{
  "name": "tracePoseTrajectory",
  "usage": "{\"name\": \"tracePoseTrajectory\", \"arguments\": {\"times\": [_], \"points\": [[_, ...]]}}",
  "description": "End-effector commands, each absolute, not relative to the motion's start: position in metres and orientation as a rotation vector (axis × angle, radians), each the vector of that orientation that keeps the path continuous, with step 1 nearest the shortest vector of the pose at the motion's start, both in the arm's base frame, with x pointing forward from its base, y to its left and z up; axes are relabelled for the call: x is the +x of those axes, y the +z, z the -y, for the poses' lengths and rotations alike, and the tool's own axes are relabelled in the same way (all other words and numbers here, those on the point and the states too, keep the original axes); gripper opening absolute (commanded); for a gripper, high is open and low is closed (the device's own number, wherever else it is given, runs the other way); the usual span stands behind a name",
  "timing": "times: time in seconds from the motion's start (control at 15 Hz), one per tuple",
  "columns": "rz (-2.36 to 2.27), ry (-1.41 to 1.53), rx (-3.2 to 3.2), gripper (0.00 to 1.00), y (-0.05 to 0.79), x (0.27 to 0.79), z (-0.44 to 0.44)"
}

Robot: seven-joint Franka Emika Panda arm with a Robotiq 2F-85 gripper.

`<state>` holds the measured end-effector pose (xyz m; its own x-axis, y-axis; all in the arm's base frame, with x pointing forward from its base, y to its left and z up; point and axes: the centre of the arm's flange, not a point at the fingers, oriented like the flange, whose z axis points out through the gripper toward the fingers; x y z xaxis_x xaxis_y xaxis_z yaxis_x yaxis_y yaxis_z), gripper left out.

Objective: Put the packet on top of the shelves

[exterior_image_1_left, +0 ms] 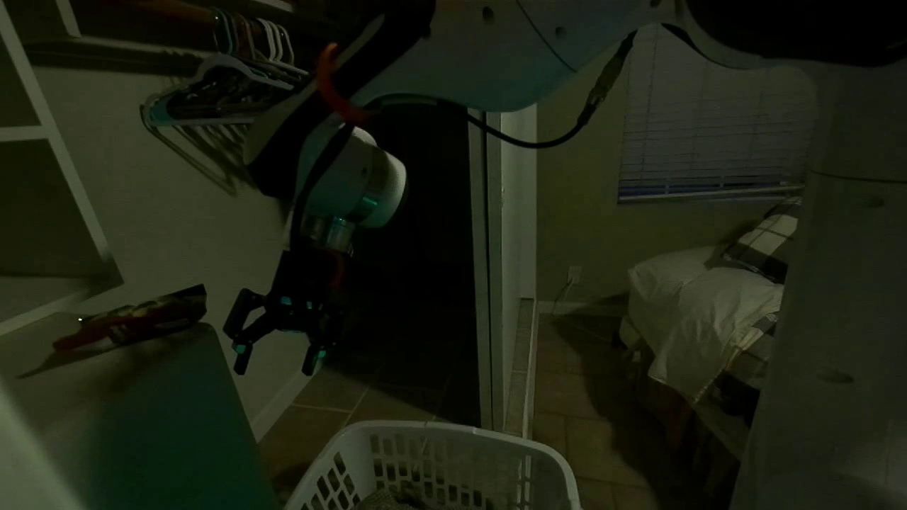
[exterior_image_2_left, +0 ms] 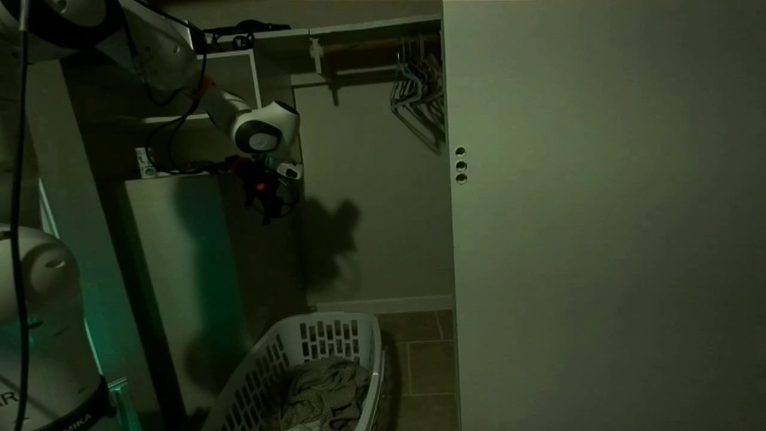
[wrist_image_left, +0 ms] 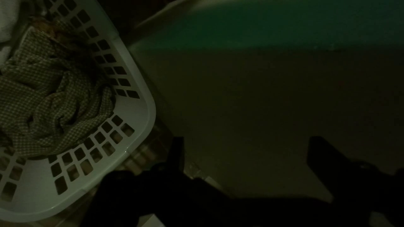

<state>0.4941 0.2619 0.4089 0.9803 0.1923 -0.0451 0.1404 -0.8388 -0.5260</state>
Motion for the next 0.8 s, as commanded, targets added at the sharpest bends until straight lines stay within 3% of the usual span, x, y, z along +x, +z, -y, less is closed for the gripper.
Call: {"name": "tracePoseTrajectory", "arguments": {"times": [0.0,0.4,0.73], "points": [[0.234,0.129,-2.58,1.0,0.409,0.494,-0.262],[0.234,0.13,-2.58,1.0,0.409,0.494,-0.262],[0.497,0.075,-2.48,1.0,0.438,0.521,-0.28]]}}
